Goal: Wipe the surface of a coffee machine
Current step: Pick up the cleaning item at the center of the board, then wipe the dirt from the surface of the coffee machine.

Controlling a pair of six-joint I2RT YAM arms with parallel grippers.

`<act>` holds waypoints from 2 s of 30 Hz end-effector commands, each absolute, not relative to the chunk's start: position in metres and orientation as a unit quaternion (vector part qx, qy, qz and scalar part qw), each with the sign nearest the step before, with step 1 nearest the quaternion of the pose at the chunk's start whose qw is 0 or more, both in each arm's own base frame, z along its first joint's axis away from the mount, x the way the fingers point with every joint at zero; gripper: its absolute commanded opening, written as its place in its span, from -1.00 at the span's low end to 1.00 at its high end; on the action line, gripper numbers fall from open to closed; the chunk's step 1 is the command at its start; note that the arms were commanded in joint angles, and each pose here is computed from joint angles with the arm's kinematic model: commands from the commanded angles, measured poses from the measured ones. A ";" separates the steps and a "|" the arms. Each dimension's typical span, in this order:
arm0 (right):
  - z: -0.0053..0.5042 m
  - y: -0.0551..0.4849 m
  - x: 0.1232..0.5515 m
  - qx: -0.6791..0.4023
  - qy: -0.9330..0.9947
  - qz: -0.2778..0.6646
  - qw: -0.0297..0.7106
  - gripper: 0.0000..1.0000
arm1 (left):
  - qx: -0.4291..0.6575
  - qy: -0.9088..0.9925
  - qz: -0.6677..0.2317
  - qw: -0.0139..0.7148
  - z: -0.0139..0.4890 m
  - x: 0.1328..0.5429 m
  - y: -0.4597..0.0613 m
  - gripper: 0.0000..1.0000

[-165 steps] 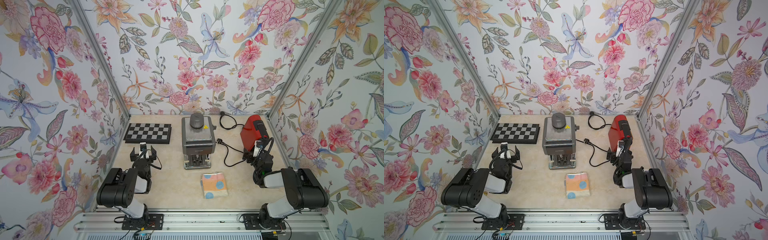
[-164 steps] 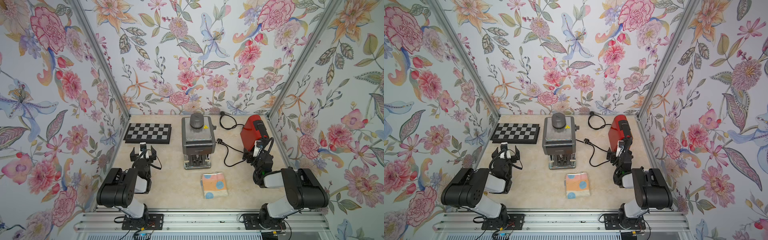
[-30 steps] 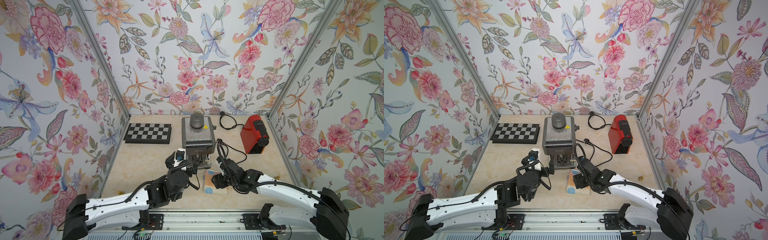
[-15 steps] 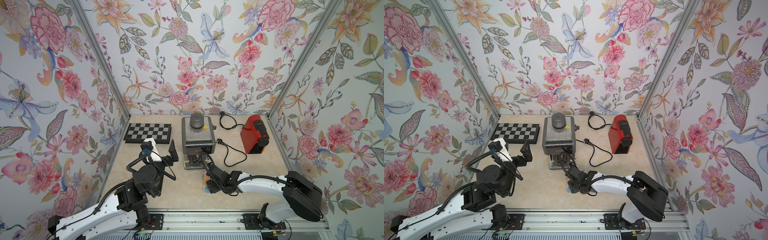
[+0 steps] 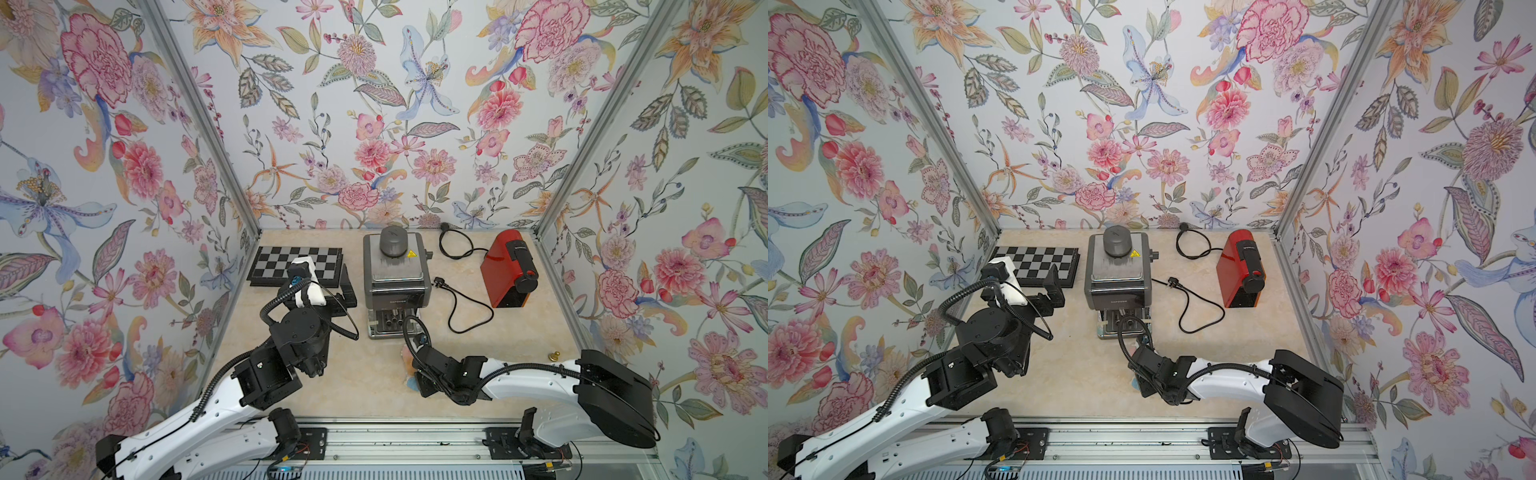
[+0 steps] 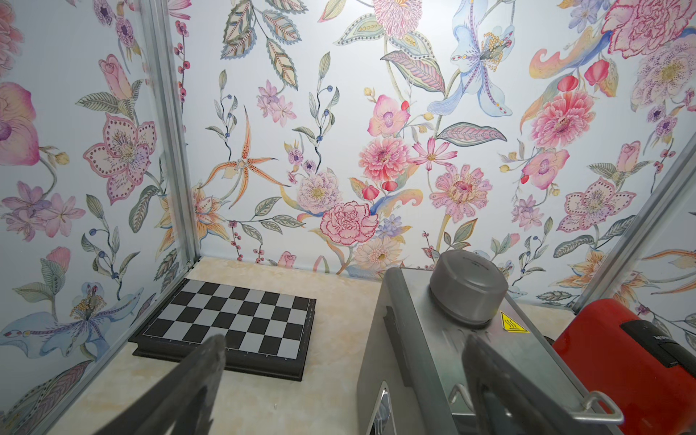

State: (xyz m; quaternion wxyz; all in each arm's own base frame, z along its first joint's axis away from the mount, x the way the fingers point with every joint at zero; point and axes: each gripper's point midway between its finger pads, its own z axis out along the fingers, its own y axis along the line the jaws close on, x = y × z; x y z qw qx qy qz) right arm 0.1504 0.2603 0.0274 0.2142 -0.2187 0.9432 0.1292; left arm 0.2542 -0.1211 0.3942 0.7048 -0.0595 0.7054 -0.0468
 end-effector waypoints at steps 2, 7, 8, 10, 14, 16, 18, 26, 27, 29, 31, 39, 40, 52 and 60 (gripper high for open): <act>0.034 0.210 0.138 -0.182 0.962 0.110 0.174 -1.00 | -0.030 0.712 -0.045 0.700 0.404 0.268 -0.129 0.98; 0.095 0.205 0.174 -0.136 0.940 0.175 0.258 -1.00 | 0.020 0.721 -0.058 0.690 0.407 0.290 -0.155 0.98; 0.106 0.203 0.182 -0.130 0.936 0.184 0.271 -1.00 | 0.032 0.725 -0.063 0.685 0.406 0.295 -0.162 0.98; 0.124 0.199 0.199 -0.118 0.929 0.195 0.292 -1.00 | 0.058 0.732 -0.079 0.674 0.406 0.304 -0.178 0.98; 0.177 0.203 0.242 -0.100 0.898 0.245 0.351 -1.00 | 0.090 0.742 -0.108 0.656 0.405 0.315 -0.204 0.98; 0.203 0.204 0.259 -0.095 0.882 0.269 0.375 -1.00 | 0.094 0.748 -0.108 0.648 0.401 0.319 -0.210 0.98; 0.225 0.208 0.271 -0.104 0.866 0.290 0.393 -1.00 | 0.099 0.760 -0.115 0.632 0.394 0.326 -0.215 0.98; 0.276 0.222 0.322 -0.139 0.815 0.396 0.400 -1.00 | 0.100 0.797 -0.167 0.571 0.377 0.358 -0.228 0.98; 0.283 0.225 0.326 -0.145 0.807 0.408 0.402 -1.00 | 0.100 0.799 -0.171 0.568 0.375 0.360 -0.228 0.98; 0.294 0.231 0.332 -0.157 0.793 0.424 0.408 -1.00 | 0.101 0.801 -0.177 0.563 0.371 0.363 -0.231 0.98; 0.300 0.238 0.335 -0.167 0.784 0.441 0.405 -1.00 | 0.102 0.804 -0.182 0.556 0.366 0.367 -0.232 0.98; 0.242 0.248 0.342 -0.158 0.809 0.447 0.347 -1.00 | 0.112 0.819 -0.197 0.526 0.348 0.381 -0.243 0.98; 0.237 0.247 0.342 -0.156 0.811 0.447 0.345 -1.00 | 0.113 0.821 -0.197 0.524 0.346 0.382 -0.244 0.98; 0.279 0.241 0.332 -0.161 0.785 0.452 0.393 -1.00 | 0.137 0.834 -0.166 0.508 0.341 0.419 -0.257 0.98; 0.290 0.239 0.327 -0.166 0.778 0.452 0.403 -1.00 | 0.135 0.855 -0.143 0.480 0.311 0.440 -0.265 0.98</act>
